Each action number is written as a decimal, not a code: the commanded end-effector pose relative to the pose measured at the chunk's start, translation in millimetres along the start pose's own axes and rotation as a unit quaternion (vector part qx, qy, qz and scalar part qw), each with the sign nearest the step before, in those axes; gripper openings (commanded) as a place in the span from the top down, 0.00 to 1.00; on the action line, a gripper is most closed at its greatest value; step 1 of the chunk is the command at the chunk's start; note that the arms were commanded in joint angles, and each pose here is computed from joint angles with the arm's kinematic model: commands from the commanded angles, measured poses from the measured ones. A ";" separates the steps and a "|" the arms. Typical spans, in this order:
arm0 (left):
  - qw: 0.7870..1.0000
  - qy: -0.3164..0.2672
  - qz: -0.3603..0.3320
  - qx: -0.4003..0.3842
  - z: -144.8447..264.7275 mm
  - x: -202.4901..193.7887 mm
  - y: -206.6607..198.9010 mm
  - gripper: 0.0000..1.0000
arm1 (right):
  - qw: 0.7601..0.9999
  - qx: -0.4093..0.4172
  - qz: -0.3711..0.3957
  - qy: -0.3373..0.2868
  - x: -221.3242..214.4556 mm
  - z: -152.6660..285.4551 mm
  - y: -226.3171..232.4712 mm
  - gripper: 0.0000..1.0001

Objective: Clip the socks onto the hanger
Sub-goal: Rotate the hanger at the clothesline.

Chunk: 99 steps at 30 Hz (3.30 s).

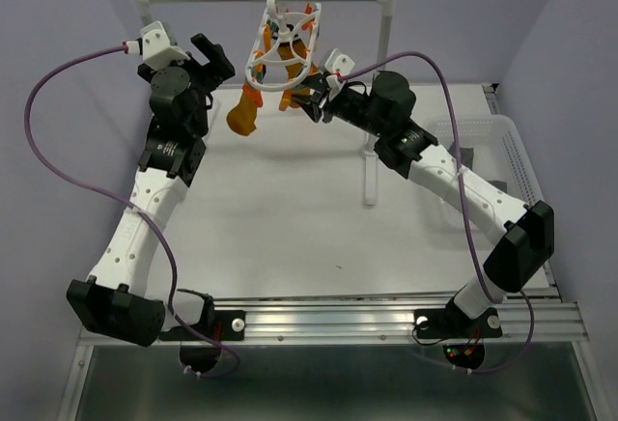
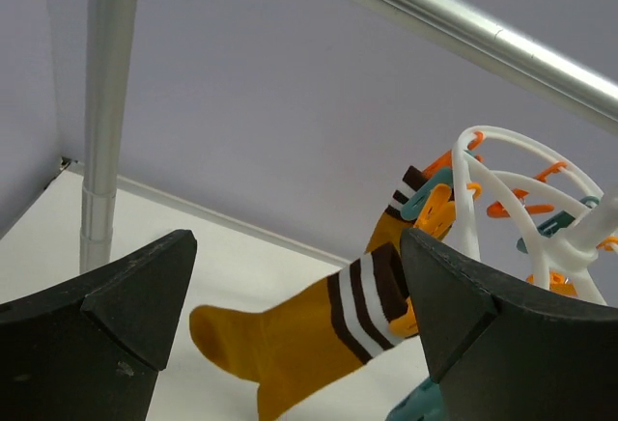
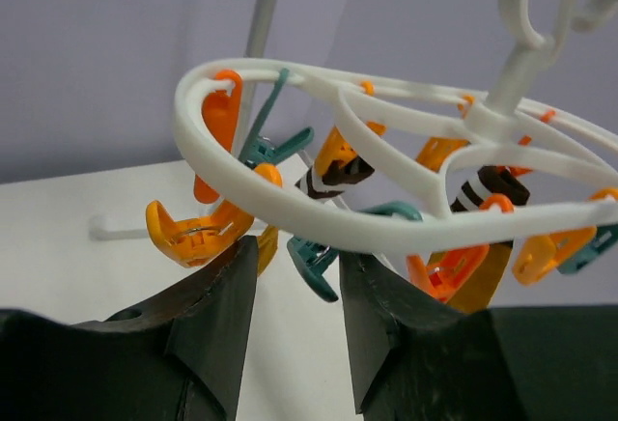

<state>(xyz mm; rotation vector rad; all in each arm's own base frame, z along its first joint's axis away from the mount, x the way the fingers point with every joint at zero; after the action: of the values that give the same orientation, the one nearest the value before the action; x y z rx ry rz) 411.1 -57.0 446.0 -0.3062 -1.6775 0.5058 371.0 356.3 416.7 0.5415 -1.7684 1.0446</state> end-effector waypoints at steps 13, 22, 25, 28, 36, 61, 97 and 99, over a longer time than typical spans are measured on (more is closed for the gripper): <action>0.999 -0.032 0.027 0.014 62.2 29.8 26.0 0.01 | 0.986 0.127 -0.067 -0.090 37.5 -49.0 33.5 0.62; 1.000 -0.001 0.019 -0.025 69.0 11.7 19.4 0.01 | 0.989 0.066 -0.094 -0.094 28.7 -91.5 22.5 0.62; 0.999 0.009 0.014 -0.033 66.7 5.7 17.1 0.01 | 0.990 0.046 -0.095 -0.091 26.1 -90.3 17.2 0.62; 0.997 0.029 0.006 -0.065 63.4 -4.8 6.0 0.01 | 0.991 0.048 -0.094 -0.082 29.3 -81.4 18.3 0.60; 0.992 0.048 -0.017 -0.111 39.8 -19.4 -16.4 0.01 | 0.993 0.057 -0.085 -0.060 28.7 -43.1 29.9 0.46; 1.000 -0.013 0.014 0.001 -1.3 2.7 1.1 0.01 | 0.972 -0.209 -0.088 0.060 -23.0 70.7 -54.3 0.42; 0.997 0.048 -0.013 -0.058 56.0 -22.4 11.7 0.01 | 0.974 -0.207 -0.063 0.065 -23.8 114.8 -60.4 0.00; 0.997 0.052 -0.020 -0.061 55.8 -25.8 12.7 0.01 | 0.975 -0.201 -0.068 0.067 -26.7 110.1 -59.0 0.00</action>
<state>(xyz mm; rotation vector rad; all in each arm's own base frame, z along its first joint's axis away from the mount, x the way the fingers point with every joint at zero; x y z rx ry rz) 360.7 -63.5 415.4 -0.3834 -1.6085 0.4120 371.7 230.1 383.2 0.3072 -1.6893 0.5882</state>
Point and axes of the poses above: each gripper's point midway between its finger pads, its own z axis back along the fingers, its own y axis along the line the jaws close on, x = y × z, the point moved 1 cm from there along z, back along the fingers, and after that the axes turned 5 degrees about z, right-handed, at the moved point
